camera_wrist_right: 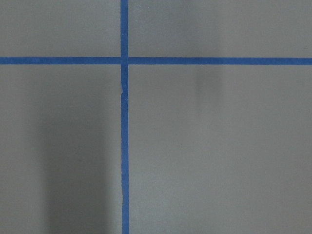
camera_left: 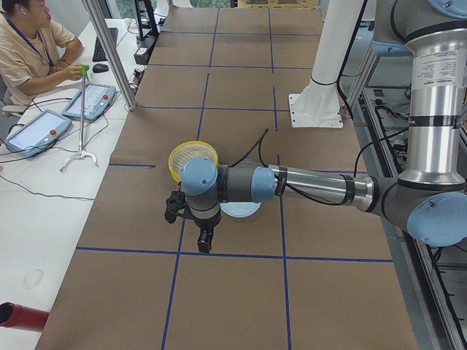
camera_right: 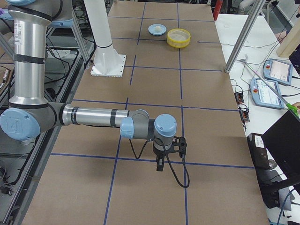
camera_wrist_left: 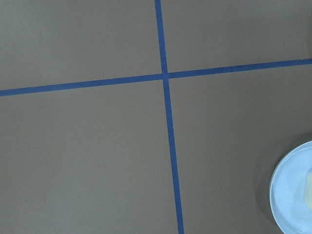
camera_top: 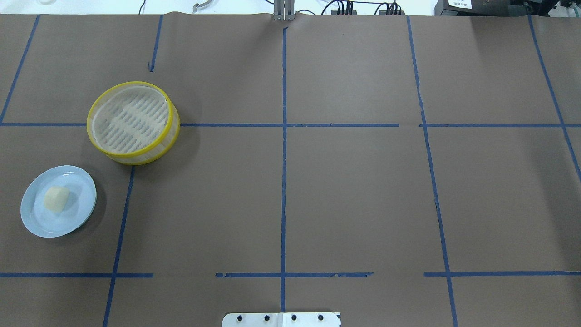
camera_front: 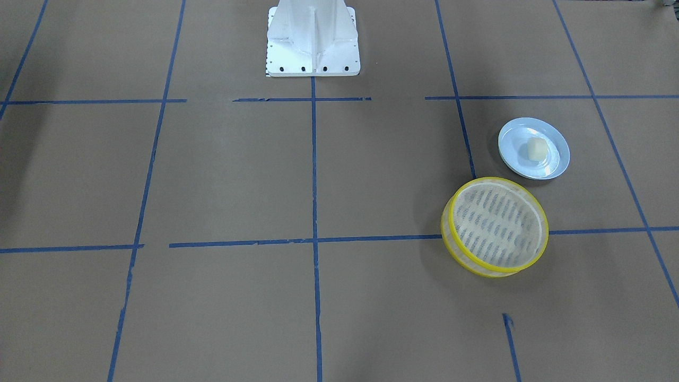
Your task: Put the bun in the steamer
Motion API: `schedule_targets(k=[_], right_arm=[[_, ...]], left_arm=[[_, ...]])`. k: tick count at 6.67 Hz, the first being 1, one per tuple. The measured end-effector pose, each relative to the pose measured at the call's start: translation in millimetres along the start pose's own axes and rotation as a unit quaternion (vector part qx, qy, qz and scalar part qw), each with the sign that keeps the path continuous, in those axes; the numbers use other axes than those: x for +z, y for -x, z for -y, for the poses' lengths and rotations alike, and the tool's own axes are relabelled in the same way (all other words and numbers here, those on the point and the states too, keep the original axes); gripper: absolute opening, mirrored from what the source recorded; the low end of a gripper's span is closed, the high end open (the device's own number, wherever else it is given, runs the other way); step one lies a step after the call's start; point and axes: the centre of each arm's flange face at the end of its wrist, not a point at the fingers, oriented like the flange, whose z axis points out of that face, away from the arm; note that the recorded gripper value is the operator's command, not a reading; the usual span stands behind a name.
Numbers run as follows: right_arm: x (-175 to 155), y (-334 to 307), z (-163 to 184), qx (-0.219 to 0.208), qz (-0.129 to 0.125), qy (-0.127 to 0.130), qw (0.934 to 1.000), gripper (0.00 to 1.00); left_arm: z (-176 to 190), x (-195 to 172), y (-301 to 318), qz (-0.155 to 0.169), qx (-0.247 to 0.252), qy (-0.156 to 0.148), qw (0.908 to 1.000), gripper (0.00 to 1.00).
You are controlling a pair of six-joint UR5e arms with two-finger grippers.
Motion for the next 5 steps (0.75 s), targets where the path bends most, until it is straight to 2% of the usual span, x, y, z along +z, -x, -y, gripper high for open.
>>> schedule_targets(k=[2,4,5], right_arm=[[0,0,0,0.0,0.0,0.0,1.0,1.0],[0,0,0,0.0,0.0,0.0,1.0,1.0],[0,0,0,0.0,0.0,0.0,1.0,1.0]], left_arm=[[15,1,-14,0.0,0.007,-0.03,0.9995,1.0],[30,27,-68,-0.011,0.081,-0.064,0.9946,1.0],[25,48,-96,-0.024,0.098,-0.079,0.9917,1.0]])
